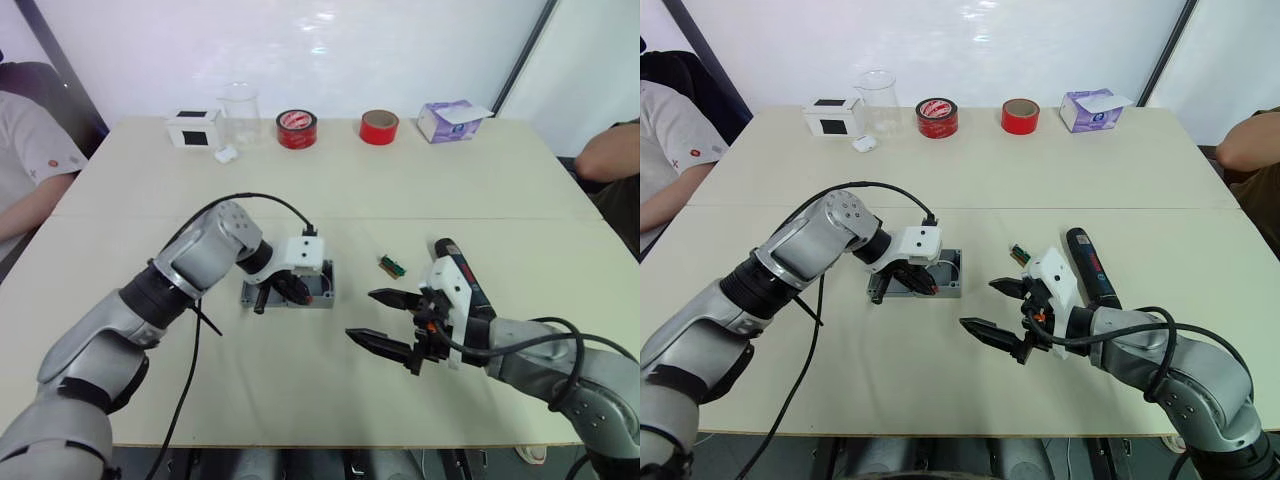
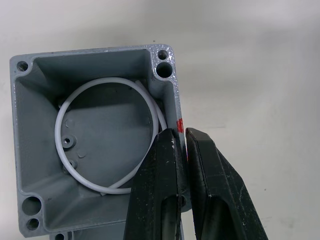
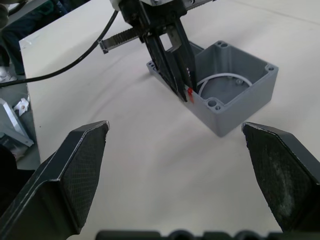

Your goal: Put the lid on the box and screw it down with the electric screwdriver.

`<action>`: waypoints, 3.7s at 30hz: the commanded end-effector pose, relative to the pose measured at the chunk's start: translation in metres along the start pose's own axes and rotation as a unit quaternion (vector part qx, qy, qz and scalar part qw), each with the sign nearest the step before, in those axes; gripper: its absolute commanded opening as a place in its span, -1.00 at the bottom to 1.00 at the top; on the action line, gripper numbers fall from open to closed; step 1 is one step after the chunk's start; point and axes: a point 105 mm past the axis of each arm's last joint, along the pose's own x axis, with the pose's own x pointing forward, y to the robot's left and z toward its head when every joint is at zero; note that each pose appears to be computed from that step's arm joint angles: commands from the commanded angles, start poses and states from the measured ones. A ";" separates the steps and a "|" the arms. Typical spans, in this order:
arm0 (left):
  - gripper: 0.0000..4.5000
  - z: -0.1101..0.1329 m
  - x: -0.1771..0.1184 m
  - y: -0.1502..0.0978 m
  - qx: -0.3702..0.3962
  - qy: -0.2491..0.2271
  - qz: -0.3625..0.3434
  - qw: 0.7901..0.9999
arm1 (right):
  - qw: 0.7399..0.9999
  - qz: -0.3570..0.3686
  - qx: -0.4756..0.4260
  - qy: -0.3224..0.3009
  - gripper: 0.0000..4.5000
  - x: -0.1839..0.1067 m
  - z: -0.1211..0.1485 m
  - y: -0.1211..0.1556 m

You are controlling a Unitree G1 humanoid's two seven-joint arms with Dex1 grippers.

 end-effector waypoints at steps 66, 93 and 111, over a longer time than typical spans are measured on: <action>-0.24 -0.091 -0.086 -0.016 -0.519 -0.113 0.382 0.756 | 0.960 0.120 -0.251 0.036 1.00 0.029 0.028 0.021; -0.24 -0.086 -0.029 -0.016 -0.556 0.004 0.282 0.782 | 0.965 0.059 -0.255 0.011 1.00 0.022 0.047 0.037; -0.24 -0.098 -0.013 0.010 -0.583 0.039 0.314 0.748 | 0.973 0.022 -0.228 -0.002 1.00 0.016 0.043 0.038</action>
